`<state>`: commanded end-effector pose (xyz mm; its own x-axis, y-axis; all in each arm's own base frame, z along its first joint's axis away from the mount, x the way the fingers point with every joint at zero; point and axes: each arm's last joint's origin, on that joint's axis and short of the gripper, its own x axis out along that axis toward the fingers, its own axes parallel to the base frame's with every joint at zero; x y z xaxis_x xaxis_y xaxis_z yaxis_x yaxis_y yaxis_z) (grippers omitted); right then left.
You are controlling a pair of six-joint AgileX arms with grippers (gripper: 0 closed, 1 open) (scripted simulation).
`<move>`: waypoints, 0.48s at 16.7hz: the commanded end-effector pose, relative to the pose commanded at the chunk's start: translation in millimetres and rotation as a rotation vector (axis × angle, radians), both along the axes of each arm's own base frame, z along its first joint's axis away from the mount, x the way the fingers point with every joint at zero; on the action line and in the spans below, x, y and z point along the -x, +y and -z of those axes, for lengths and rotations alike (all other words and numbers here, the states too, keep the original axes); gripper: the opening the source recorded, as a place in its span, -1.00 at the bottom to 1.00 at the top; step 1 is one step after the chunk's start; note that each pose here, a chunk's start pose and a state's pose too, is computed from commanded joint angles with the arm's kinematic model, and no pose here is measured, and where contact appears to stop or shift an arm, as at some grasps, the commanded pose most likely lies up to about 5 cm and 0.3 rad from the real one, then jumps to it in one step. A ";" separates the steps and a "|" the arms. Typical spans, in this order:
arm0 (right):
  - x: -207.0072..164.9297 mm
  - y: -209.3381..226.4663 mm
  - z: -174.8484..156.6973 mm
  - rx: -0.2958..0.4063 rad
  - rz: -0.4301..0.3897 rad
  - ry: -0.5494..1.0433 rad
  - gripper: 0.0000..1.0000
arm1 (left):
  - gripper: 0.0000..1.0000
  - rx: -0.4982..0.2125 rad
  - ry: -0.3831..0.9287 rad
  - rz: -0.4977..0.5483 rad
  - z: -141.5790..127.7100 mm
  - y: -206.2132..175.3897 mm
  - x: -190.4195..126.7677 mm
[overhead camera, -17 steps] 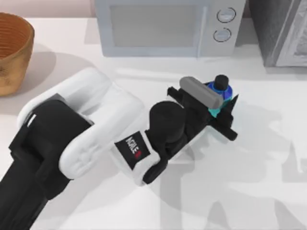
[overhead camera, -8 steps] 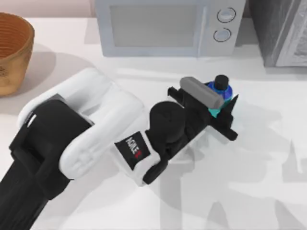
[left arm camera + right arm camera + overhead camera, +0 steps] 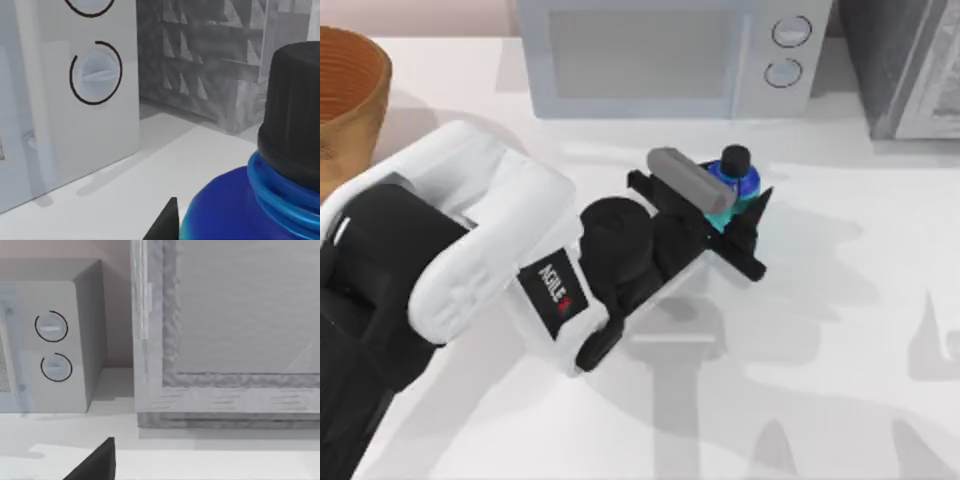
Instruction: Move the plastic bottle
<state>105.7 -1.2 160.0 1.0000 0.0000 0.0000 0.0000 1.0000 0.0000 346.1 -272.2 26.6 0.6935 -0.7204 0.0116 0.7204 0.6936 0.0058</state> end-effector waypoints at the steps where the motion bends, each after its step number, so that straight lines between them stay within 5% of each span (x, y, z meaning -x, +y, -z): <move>1: 0.0 0.0 0.0 0.000 0.000 0.000 1.00 | -1.00 -0.002 0.001 -0.002 -0.7 21.6 -5.9; 8: 0.0 0.0 0.0 0.000 0.000 0.000 1.00 | -1.00 -0.011 0.026 -0.031 -13.9 224.5 3.2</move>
<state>105.7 -1.2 160.0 1.0000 0.0000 0.0000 0.0000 1.0000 0.0000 342.9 -47.6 40.5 0.7153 -0.6987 -0.0147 0.6987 0.7154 -0.0052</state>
